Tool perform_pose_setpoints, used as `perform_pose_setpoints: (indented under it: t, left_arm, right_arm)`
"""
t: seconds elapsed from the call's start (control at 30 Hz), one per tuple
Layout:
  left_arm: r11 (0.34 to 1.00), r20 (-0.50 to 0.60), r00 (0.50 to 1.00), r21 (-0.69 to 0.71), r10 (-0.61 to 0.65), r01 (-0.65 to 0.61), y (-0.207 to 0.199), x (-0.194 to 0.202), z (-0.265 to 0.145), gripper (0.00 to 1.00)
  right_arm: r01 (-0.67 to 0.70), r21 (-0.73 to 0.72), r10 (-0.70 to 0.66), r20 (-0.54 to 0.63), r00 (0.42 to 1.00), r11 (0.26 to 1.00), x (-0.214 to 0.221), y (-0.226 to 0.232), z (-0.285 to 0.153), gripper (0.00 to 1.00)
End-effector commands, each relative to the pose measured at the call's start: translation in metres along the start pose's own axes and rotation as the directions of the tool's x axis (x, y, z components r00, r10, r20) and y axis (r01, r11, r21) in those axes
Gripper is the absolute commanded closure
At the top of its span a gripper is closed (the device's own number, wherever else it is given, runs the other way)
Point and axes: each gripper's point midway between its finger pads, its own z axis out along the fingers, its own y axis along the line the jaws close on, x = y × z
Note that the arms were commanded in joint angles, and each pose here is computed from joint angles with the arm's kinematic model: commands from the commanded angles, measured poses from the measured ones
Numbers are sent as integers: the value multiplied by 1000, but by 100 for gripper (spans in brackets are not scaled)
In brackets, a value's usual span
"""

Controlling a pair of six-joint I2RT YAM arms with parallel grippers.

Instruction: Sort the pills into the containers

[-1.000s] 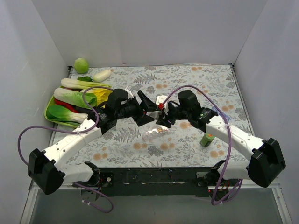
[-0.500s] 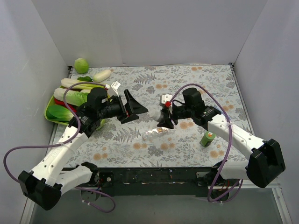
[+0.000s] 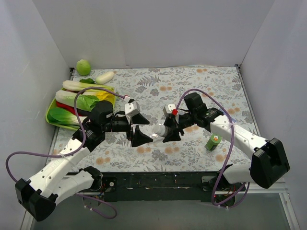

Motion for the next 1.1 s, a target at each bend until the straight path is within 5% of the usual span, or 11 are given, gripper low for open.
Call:
perform_pose_setpoints:
  t: [0.0,0.4,0.6,0.8,0.9,1.03,1.07]
  left_arm:
    - [970,38,974,81,225,-228,2,-5,8,4]
    - [964,13,967,78,254,-255,11,3,31,15]
    - [972,-5,974,64,226,-225,16,6,37,49]
    - [986,-21,986,14,165,-165,22,8,36,72]
    - [997,-27,999,-58,44,-46,29,8,35,100]
    - [955,0,966,-155,-257,254,32,7,34,100]
    - [894,11,911,-187,-413,408,31,12,34,100]
  right_arm:
    - [41,-68,-37,59,998,997,-23,8,-1,99]
    - [20,-87,-15,56,998,996,-21,8,3,99]
    - [20,-82,-16,53,998,996,-20,8,3,99]
    - [16,-58,-14,35,999,998,-16,4,3,99]
    - [18,-12,-18,8,1000,1000,-13,-4,1,99]
    - [34,141,-29,-38,999,990,-8,-27,-5,99]
    - [34,170,-27,-42,999,985,-7,-31,-6,99]
